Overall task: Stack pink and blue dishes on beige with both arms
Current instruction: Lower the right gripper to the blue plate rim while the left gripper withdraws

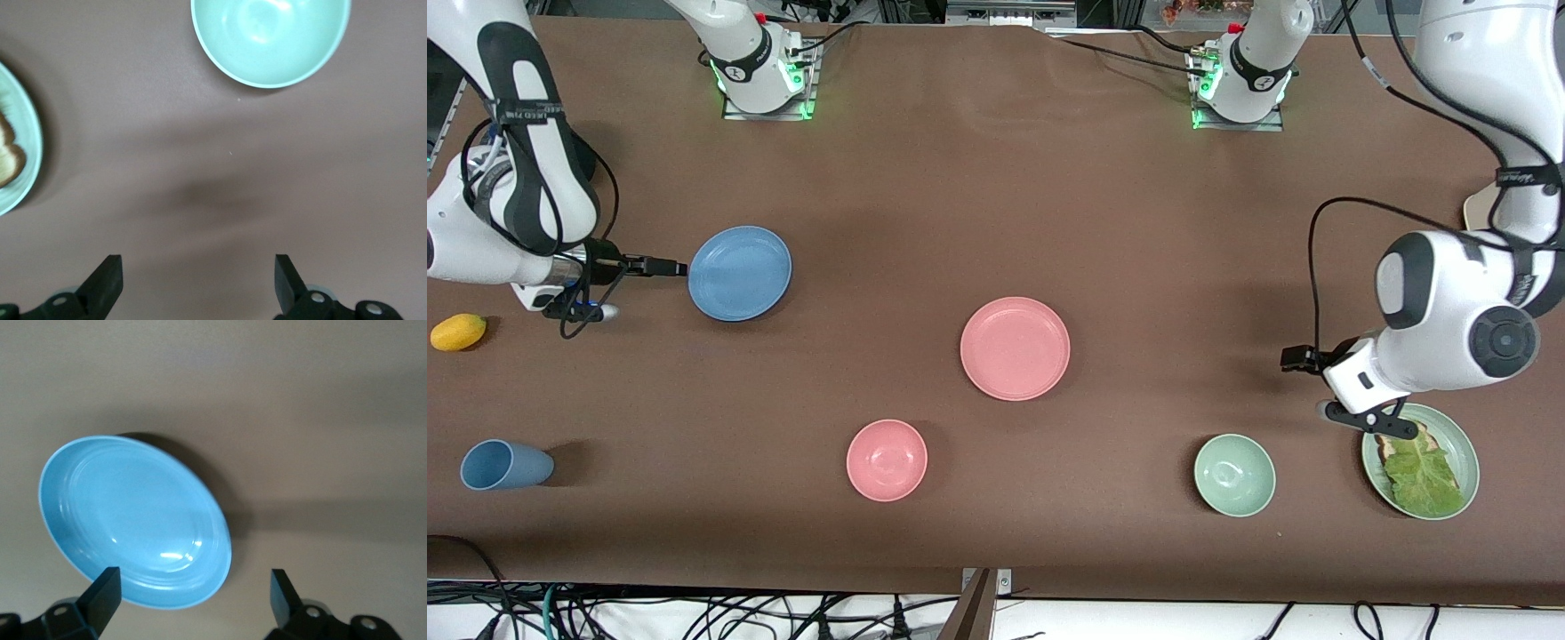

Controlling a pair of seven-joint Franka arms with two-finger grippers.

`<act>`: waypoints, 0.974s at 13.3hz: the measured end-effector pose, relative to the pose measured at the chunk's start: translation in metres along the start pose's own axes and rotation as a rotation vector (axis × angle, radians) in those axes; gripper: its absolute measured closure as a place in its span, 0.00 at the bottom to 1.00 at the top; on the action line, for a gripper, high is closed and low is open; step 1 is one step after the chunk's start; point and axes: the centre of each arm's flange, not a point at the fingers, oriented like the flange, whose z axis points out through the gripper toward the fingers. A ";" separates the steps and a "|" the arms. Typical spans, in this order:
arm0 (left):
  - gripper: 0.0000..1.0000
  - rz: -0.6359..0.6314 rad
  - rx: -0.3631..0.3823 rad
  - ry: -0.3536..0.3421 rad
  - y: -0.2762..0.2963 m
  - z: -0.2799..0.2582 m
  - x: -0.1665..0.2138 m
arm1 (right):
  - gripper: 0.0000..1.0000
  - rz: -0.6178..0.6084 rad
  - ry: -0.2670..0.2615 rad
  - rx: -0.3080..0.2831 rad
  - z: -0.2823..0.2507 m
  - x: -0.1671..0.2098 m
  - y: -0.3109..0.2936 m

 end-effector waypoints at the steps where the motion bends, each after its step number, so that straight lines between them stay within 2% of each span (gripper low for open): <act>1: 0.00 -0.006 -0.005 -0.012 -0.001 -0.019 -0.003 | 0.04 -0.007 -0.002 0.029 0.012 0.002 0.008; 3: 0.00 -0.048 -0.010 -0.030 0.000 -0.057 -0.013 | 0.06 -0.012 -0.002 0.063 0.037 0.003 0.022; 5: 0.00 -0.080 -0.014 -0.044 0.004 -0.094 -0.027 | 0.08 -0.026 -0.003 0.069 0.054 0.000 0.028; 8: 0.00 -0.089 -0.013 -0.017 0.007 -0.149 -0.052 | 0.17 -0.045 0.000 0.109 0.067 -0.001 0.030; 9: 0.00 -0.091 -0.011 -0.001 0.008 -0.163 -0.060 | 0.27 -0.047 0.000 0.112 0.068 -0.001 0.030; 10: 0.00 -0.092 -0.010 0.009 0.008 -0.174 -0.067 | 0.44 -0.051 0.001 0.112 0.068 -0.001 0.030; 13: 0.00 -0.097 -0.016 -0.010 0.010 -0.199 -0.091 | 0.78 -0.064 0.002 0.113 0.068 -0.001 0.030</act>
